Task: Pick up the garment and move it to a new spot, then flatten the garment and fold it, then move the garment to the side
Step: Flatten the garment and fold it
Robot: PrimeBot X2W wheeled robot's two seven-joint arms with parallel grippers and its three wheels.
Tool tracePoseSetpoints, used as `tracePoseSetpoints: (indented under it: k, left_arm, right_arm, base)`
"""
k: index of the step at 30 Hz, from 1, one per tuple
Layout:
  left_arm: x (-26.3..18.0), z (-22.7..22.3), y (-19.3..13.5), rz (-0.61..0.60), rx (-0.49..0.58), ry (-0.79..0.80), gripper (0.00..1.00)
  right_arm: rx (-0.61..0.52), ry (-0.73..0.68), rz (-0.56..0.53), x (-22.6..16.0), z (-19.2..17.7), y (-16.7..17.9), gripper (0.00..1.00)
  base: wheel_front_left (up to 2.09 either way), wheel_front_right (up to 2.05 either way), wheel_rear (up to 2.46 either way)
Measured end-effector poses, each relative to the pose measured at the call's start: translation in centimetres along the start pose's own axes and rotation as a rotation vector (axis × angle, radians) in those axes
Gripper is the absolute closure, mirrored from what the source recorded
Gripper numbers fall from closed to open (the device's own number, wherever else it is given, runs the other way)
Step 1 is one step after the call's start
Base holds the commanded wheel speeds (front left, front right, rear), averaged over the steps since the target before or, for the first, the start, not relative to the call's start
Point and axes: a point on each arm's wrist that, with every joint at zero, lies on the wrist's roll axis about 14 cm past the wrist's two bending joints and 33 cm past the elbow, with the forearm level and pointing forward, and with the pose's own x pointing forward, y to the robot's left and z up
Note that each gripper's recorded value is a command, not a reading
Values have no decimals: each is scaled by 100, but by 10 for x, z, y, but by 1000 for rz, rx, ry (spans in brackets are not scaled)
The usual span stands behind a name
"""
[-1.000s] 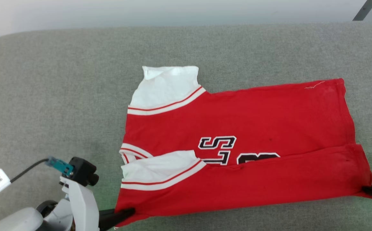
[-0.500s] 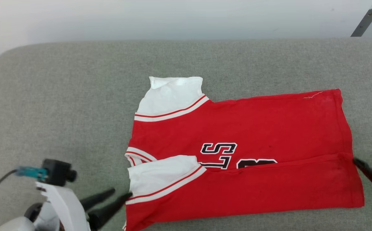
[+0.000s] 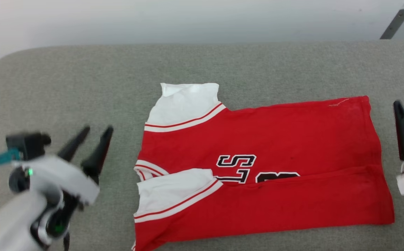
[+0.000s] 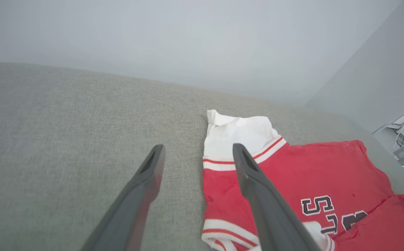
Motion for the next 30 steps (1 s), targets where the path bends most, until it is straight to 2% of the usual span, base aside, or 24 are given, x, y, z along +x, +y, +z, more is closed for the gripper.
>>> tracePoseSetpoints:
  k: [5, 8, 11, 13, 16, 22, 24, 30]
  left_arm:
    - [46, 47, -2, -22, 67, -126, 0]
    - [76, 69, -2, -22, 146, -127, 0]
    - [109, 83, -5, -20, 181, -93, 0]
    - [129, 77, -5, -19, 184, -6, 0]
    - [148, 43, 3, -4, 222, 235, 0]
    - [157, -17, 7, 1, 174, 671, 0]
    - [158, -28, 9, 2, 134, 745, 0]
    - [170, -47, -7, -48, 70, 838, 0]
  right_arm:
    - [42, -128, -75, 4, 16, -5, 0]
    - [56, -161, -83, 6, 21, -2, 0]
    - [53, -160, -91, 5, 20, -3, 0]
    - [51, -154, -106, 2, 17, -7, 0]
    - [48, -140, -138, -2, 12, -18, 0]
    - [45, -80, -178, -9, -7, -32, 0]
    - [47, -64, -184, -9, -13, -33, 0]
    - [50, -32, -198, -7, -26, -39, 0]
  base:
    - [0, 0, 0]
    - [0, 0, 0]
    - [0, 0, 0]
    - [0, 0, 0]
    - [0, 0, 0]
    - [0, 0, 0]
    - [0, 0, 0]
    - [0, 0, 0]
